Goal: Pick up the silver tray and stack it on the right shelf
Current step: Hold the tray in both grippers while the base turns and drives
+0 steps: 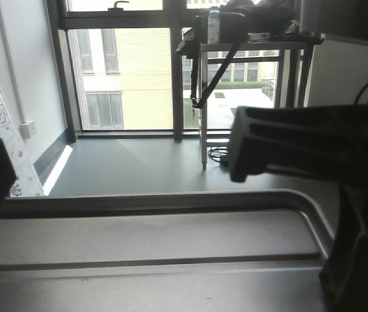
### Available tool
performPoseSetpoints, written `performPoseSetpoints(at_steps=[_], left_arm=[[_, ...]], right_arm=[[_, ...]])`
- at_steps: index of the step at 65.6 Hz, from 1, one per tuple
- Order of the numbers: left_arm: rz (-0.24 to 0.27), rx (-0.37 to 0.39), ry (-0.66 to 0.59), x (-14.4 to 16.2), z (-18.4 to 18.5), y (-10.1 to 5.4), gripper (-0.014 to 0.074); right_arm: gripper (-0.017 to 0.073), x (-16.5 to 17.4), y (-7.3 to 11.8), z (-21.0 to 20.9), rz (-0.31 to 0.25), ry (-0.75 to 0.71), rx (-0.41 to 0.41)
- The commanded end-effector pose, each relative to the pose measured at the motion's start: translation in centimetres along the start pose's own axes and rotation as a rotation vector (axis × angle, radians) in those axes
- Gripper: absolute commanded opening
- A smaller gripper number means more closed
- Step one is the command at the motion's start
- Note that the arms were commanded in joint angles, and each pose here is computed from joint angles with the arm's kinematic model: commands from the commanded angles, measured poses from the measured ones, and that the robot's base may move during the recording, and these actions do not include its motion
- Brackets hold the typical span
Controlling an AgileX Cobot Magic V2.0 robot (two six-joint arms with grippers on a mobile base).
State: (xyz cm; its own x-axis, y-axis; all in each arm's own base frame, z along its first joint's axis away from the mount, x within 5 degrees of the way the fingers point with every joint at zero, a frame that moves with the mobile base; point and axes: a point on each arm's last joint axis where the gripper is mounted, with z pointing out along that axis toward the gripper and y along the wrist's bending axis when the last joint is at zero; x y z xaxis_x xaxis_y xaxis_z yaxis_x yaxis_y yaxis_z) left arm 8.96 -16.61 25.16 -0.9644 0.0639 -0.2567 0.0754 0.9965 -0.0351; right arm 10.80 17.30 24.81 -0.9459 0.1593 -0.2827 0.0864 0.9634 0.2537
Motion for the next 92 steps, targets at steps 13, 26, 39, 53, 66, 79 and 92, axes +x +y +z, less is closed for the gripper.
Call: performPoseSetpoints(at_steps=[13,26,39,53,66,79,92], left_arm=[[0.01,-0.17,0.03,0.24,-1.04,1.76,-0.0092],[0.01,-0.17,0.03,0.24,-1.04,1.76,-0.0092],[0.01,-0.17,0.03,0.24,-1.04,1.76,-0.0092],[0.01,-0.17,0.03,0.24,-1.04,1.76,-0.0092],[0.01,-0.17,0.03,0.24,-1.04,1.76,-0.0092],[0.01,-0.17,0.03,0.24,-1.04,1.76,-0.0092],[0.01,-0.17,0.03,0.24,-1.04,1.76,-0.0092]], right_arm=[[0.0058,-0.74,-0.37,-0.99,-0.027,-0.056,0.031],[0.0058,-0.74,-0.37,-0.99,-0.027,-0.056,0.031],[0.0058,-0.74,-0.37,-0.99,-0.027,-0.056,0.031],[0.0058,-0.74,-0.37,-0.99,-0.027,-0.056,0.031],[0.0058,-0.74,-0.37,-0.99,-0.027,-0.056,0.031],[0.0058,-0.74,-0.37,-0.99,-0.027,-0.056,0.031],[0.0058,-0.74,-0.37,-0.99,-0.027,-0.056,0.031]])
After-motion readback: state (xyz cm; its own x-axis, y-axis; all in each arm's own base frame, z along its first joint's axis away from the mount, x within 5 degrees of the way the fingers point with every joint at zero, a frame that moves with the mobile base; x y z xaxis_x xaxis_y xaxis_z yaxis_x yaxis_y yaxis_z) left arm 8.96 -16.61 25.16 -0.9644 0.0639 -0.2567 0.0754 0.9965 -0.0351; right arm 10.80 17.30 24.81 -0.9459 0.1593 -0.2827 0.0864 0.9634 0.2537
